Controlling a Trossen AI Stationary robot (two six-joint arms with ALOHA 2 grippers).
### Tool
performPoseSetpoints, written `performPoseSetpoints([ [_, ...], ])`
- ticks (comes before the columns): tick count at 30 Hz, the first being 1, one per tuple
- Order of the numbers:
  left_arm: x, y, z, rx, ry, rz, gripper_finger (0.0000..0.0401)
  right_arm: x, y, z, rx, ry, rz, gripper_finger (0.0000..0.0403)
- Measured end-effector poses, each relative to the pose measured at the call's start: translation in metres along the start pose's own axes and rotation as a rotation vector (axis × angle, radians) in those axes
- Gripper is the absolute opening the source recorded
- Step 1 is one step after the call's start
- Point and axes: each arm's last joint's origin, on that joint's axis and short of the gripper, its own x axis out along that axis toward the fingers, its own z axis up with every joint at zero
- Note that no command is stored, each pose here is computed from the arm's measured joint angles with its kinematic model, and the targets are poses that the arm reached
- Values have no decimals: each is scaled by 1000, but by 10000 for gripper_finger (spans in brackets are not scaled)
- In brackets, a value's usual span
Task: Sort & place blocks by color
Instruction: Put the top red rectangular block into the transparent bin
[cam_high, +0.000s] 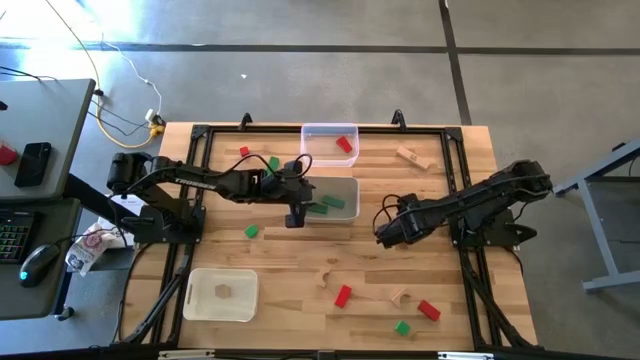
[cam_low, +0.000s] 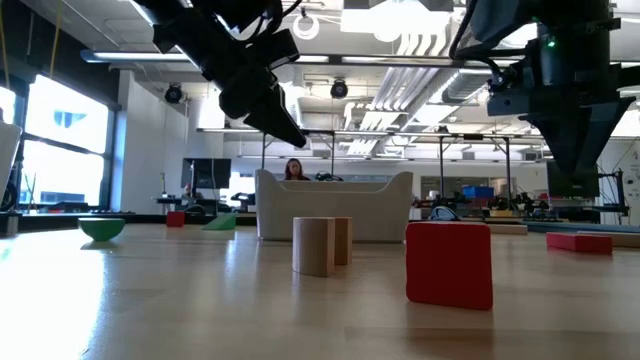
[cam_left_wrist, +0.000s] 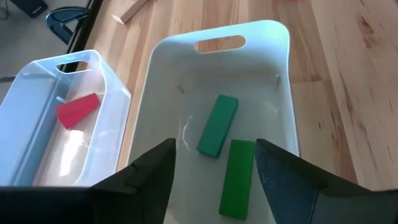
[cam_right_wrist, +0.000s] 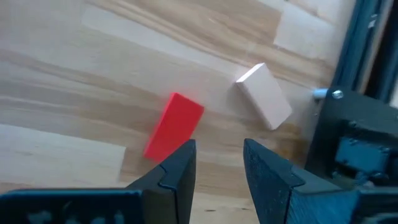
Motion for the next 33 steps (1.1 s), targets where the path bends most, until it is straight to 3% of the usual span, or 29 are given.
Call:
performPoseSetpoints([
  [10,0,0,0,0,0,0,207,2,-6,6,-41,-19,-63,121],
  [14,0,0,0,0,0,0,207,23,-15,0,-32,10,-61,121],
  [19,0,0,0,-1,0,0,207,38,-24,-4,31,25,32,121],
  [28,0,0,0,-1,-1,0,207,35,-31,-4,121,23,246,121],
  [33,0,0,0,-1,-1,1,207,35,-26,-3,139,14,305,129],
])
